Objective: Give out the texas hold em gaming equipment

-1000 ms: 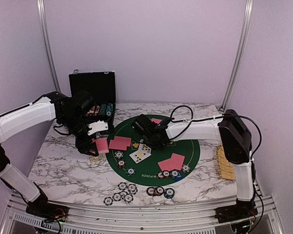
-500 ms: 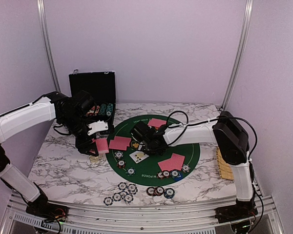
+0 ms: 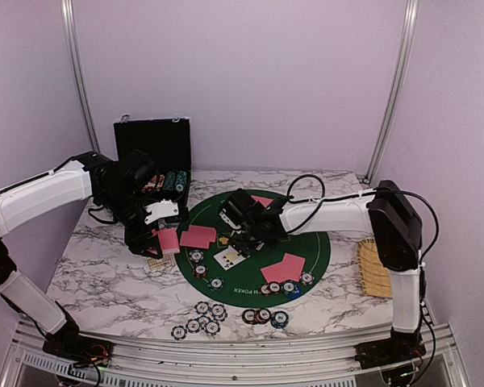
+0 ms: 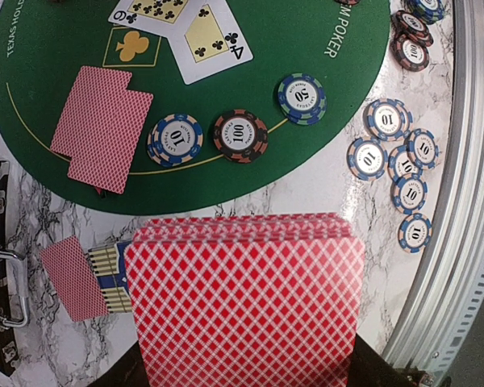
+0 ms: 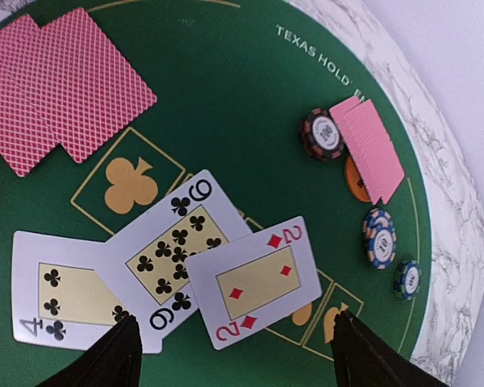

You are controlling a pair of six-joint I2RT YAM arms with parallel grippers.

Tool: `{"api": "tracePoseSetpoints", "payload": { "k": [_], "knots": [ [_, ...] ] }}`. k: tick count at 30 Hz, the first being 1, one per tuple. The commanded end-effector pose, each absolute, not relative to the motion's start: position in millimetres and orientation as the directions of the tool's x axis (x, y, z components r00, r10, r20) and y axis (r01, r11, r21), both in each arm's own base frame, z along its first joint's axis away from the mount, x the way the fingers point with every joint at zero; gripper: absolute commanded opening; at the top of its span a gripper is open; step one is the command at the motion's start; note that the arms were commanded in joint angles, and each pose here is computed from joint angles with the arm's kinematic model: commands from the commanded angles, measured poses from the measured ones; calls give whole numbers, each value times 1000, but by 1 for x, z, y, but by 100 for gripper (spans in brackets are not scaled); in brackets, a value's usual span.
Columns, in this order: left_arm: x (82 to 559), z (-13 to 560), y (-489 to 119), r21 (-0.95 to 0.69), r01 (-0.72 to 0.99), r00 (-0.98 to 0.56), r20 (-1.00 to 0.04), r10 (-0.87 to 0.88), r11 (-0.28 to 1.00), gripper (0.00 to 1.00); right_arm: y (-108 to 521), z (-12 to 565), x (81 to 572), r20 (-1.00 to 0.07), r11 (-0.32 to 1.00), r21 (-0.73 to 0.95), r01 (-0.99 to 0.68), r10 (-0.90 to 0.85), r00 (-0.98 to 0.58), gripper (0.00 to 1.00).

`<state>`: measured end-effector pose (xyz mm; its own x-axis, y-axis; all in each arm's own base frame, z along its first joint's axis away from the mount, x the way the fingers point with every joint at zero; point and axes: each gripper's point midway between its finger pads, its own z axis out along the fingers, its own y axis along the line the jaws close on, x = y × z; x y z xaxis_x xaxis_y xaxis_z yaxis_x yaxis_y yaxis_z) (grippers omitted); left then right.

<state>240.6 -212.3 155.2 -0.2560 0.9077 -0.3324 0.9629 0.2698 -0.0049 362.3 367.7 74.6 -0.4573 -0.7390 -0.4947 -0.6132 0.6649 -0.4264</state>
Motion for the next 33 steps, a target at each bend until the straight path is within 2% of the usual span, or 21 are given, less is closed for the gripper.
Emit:
{"api": "tracePoseSetpoints", "payload": {
  "k": [1,4,7,12,16,20,25,33],
  "knots": [
    [239,165,-211,2,962,-254,-359,898,273,0,373,175,377,-744,827,-169,-536,-463,-481,84],
    [239,167,-212,1,962,-253,-364,896,272,0,379,204,374,-792,834,-3,-552,-339,-508,94],
    [240,168,-212,4,962,-253,-368,895,274,0,392,216,363,-775,783,203,-588,-239,-585,97],
    [241,171,-215,2,961,-254,-378,890,275,0,419,211,328,-648,612,550,-568,-117,-753,98],
    [241,171,-218,-15,961,-261,-386,885,277,0,437,204,303,-528,450,744,-494,-58,-847,97],
    [243,173,-220,-10,960,-262,-393,881,281,0,451,199,286,-435,339,841,-421,-40,-900,97],
    [244,171,-221,-12,958,-267,-394,879,286,0,473,190,267,-372,256,889,-380,-82,-925,97],
    [248,171,-222,-4,957,-268,-397,878,290,0,507,186,247,-332,184,917,-355,-146,-932,97]
  ]
}}
